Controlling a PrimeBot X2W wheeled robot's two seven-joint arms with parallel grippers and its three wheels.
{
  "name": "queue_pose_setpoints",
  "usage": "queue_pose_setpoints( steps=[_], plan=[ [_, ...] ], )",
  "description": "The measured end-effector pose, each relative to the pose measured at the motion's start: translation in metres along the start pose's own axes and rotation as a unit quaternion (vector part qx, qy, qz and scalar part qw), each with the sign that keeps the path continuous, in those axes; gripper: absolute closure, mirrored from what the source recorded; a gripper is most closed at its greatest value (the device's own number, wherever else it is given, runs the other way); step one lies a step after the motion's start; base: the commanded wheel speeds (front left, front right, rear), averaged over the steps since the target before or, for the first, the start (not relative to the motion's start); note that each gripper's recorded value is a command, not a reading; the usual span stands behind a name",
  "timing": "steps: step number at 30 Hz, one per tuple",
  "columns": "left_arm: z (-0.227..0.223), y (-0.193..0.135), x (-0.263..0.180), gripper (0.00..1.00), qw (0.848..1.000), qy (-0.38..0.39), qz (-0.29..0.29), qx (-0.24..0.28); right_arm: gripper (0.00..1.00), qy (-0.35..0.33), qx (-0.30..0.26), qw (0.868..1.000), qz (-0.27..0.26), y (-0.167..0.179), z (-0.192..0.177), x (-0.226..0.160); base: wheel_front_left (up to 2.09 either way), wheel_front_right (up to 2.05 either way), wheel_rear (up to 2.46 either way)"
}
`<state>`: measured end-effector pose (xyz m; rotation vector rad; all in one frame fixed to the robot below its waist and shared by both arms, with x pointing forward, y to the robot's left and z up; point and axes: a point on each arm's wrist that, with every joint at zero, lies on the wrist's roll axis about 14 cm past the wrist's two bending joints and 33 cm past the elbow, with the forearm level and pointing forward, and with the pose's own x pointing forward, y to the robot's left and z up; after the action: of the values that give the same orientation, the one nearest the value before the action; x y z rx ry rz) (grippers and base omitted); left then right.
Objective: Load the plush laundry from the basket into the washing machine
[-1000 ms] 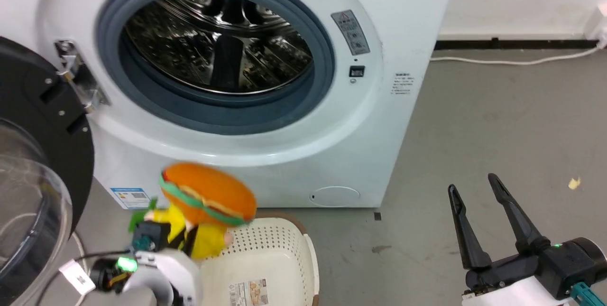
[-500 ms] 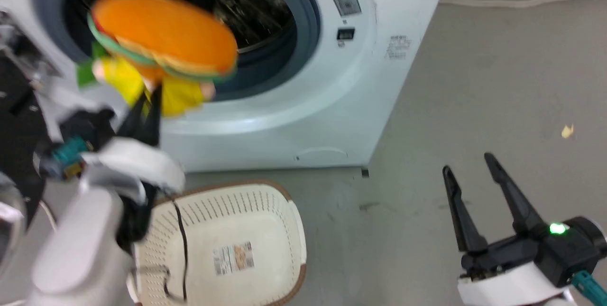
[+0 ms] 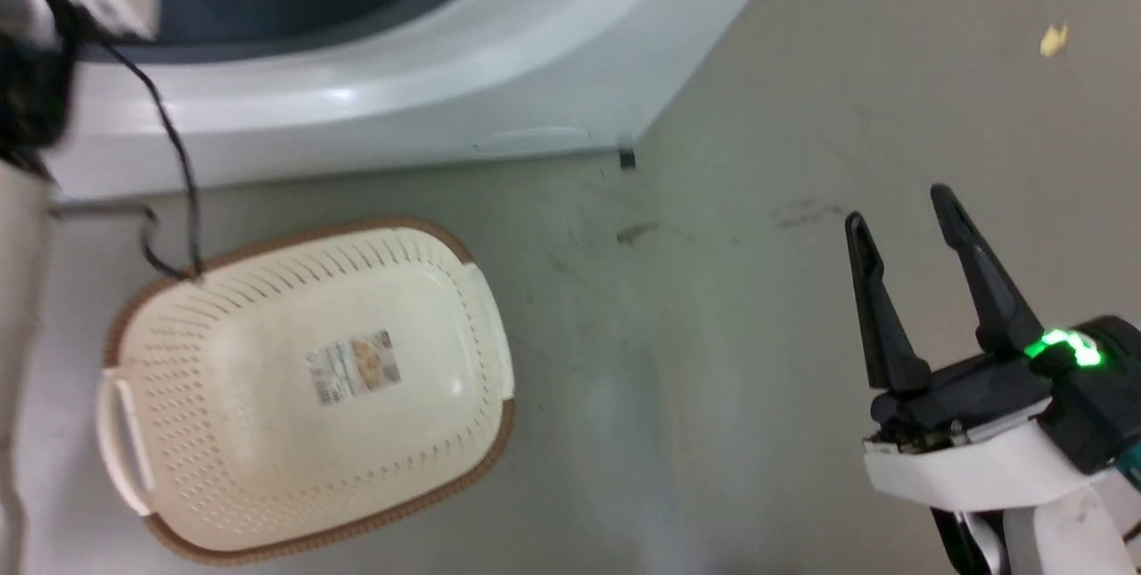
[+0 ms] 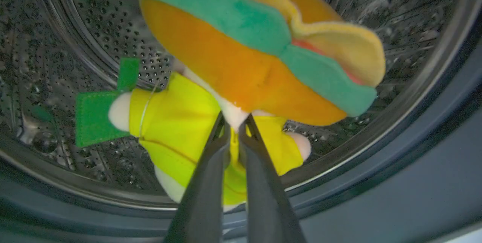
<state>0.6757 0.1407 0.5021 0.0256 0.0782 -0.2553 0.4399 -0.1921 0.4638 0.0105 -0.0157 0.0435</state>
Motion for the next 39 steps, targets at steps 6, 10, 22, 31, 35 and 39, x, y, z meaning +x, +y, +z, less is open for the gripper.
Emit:
queue_pose_setpoints(
  steps=[6,10,22,31,35,39],
  plan=[
    [-0.049,0.013,0.052,1.00,0.996,0.081,-0.005,0.042,0.00,0.032,0.007,0.999,-0.015,-0.012,-0.030,0.010,0.00,0.00,0.00],
    [-0.085,0.012,0.074,1.00,0.990,0.127,-0.008,0.054,0.00,0.057,0.004,0.998,-0.026,-0.020,-0.048,0.008,0.00,0.00,0.00],
    [-0.155,0.012,0.087,1.00,0.965,0.249,-0.017,0.076,0.00,0.088,0.008,0.996,-0.033,-0.023,-0.072,0.005,0.00,0.00,0.00],
    [-0.130,0.008,0.086,0.00,0.974,0.211,-0.021,0.083,0.00,0.065,0.005,0.998,-0.027,-0.021,-0.057,0.011,0.00,0.00,0.00],
    [-0.108,0.001,0.077,0.00,0.981,0.180,-0.024,0.069,0.00,0.043,-0.004,0.999,-0.024,-0.020,-0.038,0.011,0.00,0.00,0.00],
    [-0.094,-0.008,0.054,0.00,0.985,0.158,-0.033,0.069,0.00,0.018,-0.013,1.000,-0.021,-0.019,-0.015,0.007,0.00,0.00,0.00]
  ],
)
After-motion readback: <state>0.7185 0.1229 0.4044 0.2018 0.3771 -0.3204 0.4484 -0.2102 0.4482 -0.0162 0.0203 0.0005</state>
